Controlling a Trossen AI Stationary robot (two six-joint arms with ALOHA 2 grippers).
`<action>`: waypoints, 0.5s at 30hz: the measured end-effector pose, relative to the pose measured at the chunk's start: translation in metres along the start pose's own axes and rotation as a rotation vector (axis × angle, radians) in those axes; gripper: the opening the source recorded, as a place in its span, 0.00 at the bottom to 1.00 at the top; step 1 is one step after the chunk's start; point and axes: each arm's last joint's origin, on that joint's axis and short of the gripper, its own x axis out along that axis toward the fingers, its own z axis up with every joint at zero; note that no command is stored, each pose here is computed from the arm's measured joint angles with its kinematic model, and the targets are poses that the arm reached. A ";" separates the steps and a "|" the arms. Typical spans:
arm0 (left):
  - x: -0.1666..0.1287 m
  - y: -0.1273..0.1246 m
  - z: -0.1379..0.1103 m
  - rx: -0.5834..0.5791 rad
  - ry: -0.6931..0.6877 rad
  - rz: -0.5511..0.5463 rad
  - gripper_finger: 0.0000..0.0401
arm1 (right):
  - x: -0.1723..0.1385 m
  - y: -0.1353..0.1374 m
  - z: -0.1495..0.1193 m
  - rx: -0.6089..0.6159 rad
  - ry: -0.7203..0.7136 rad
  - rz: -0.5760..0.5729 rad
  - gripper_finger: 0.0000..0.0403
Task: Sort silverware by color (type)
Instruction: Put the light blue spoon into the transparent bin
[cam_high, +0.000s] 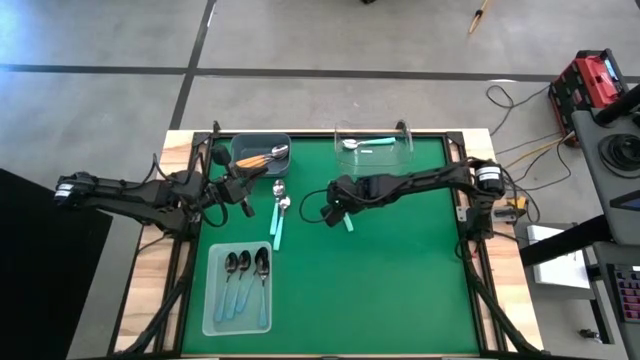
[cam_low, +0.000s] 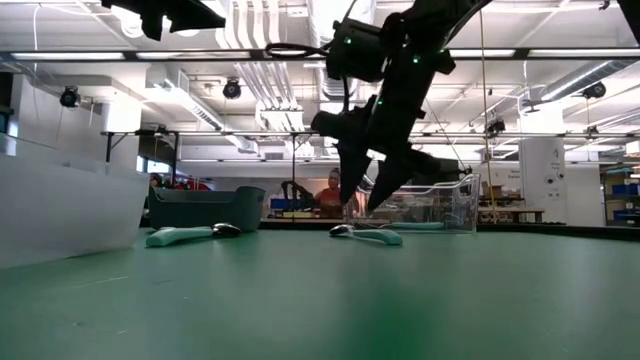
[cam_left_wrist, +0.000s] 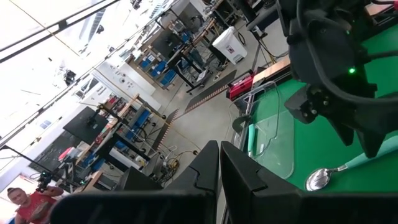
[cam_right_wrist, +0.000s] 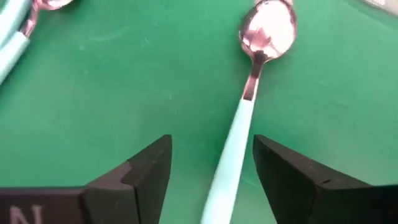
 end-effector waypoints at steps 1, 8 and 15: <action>0.000 0.000 0.000 0.000 0.000 0.000 0.00 | 0.001 0.000 0.000 -0.001 0.001 -0.001 0.54; 0.001 0.000 0.000 -0.001 -0.001 0.001 0.00 | 0.023 0.000 -0.007 -0.006 0.033 -0.035 0.53; 0.001 -0.001 0.000 0.004 0.000 0.000 0.00 | 0.037 -0.003 -0.012 -0.014 0.054 -0.076 0.53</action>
